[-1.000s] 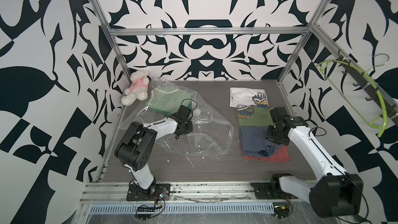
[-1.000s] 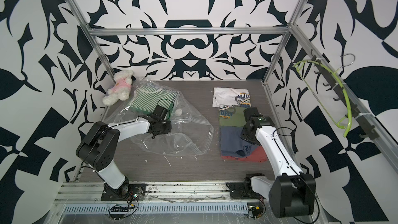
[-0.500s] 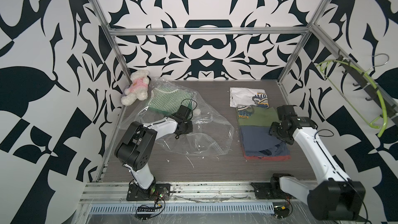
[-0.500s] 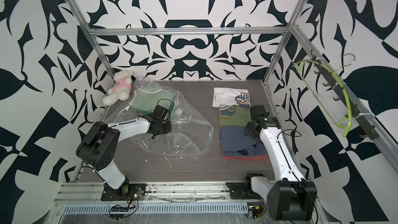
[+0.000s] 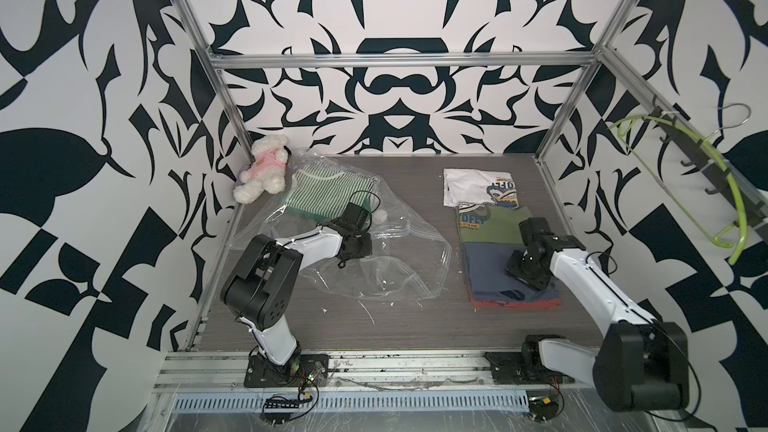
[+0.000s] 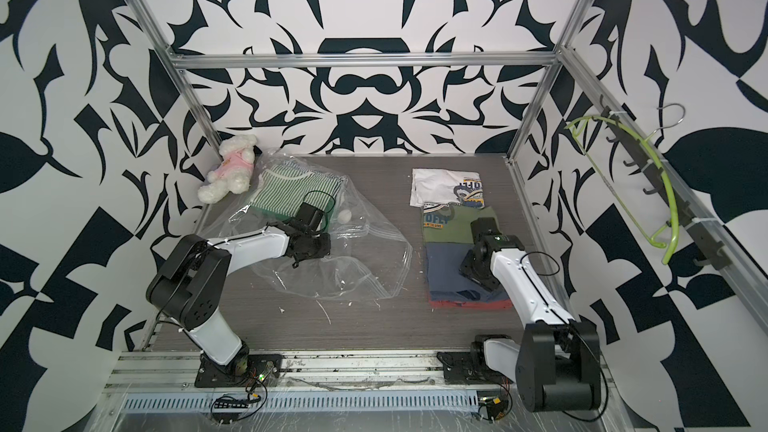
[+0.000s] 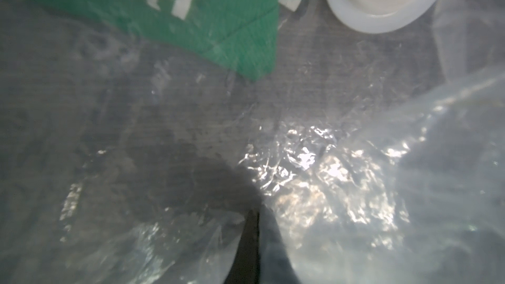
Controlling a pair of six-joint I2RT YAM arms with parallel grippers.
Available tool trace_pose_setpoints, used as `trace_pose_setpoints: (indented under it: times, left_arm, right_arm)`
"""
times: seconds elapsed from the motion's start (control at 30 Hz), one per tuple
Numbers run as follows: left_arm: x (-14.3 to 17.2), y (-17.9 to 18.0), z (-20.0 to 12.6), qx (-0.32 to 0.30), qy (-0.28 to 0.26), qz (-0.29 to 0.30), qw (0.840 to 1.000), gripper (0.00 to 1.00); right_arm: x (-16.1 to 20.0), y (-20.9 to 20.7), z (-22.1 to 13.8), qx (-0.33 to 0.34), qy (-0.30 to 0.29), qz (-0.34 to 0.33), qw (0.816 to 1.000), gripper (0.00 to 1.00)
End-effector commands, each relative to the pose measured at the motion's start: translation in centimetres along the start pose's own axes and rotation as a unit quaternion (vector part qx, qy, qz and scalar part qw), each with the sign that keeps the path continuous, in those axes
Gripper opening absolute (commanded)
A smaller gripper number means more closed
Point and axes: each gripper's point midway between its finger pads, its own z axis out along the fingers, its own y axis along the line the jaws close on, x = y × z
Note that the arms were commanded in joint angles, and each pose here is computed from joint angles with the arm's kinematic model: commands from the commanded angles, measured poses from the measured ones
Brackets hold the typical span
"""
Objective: Take the tank top out of the vacuum bag
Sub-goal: Take out the tank top from the vacuum bag.
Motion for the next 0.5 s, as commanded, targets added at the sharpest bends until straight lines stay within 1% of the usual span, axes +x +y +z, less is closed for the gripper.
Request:
trace_pose_setpoints:
  times: [0.0,0.03,0.1,0.13,0.17,0.23,0.3,0.37,0.43,0.47]
  left_arm:
    - [0.1,0.3,-0.9,0.001,-0.004,0.001,1.000,0.00]
    - [0.1,0.2,-0.9,0.003,-0.004,0.002,1.000,0.00]
    - [0.1,0.0,-1.1,0.009,-0.004,0.003,1.000,0.00]
    - [0.0,-0.1,-1.3,0.012,-0.007,0.003,1.000,0.00]
    - [0.0,-0.2,-1.6,0.014,-0.009,0.003,1.000,0.00]
    - [-0.4,-0.5,-2.3,0.020,-0.018,0.003,1.000,0.00]
    - [-1.0,-0.9,-3.3,0.028,-0.027,0.003,0.999,0.00]
    - [-1.7,-1.5,-4.6,0.037,-0.040,0.004,0.998,0.00]
    - [-2.5,-2.2,-5.7,0.049,-0.051,0.003,0.997,0.00]
    - [-2.8,-2.5,-6.3,0.057,-0.055,0.004,0.997,0.00]
  right_arm:
    - [0.7,1.2,1.7,-0.050,0.029,0.052,0.997,0.51]
    - [0.8,1.2,1.7,-0.053,0.032,0.055,0.997,0.53]
    - [0.2,1.5,0.6,-0.064,0.015,0.050,0.997,0.59]
    - [-0.4,1.6,-0.3,-0.067,0.000,0.046,0.997,0.62]
    - [-1.3,1.8,-1.8,-0.074,-0.028,0.035,0.996,0.67]
    - [-2.7,2.8,-4.7,-0.105,-0.076,0.005,0.992,0.73]
    - [-3.8,4.2,-7.4,-0.142,-0.117,-0.022,0.983,0.78]
    - [-4.3,6.3,-9.8,-0.197,-0.145,-0.056,0.968,0.86]
    - [-4.0,8.6,-11.3,-0.251,-0.158,-0.090,0.951,0.89]
    - [-3.6,9.9,-12.0,-0.279,-0.160,-0.106,0.941,0.89]
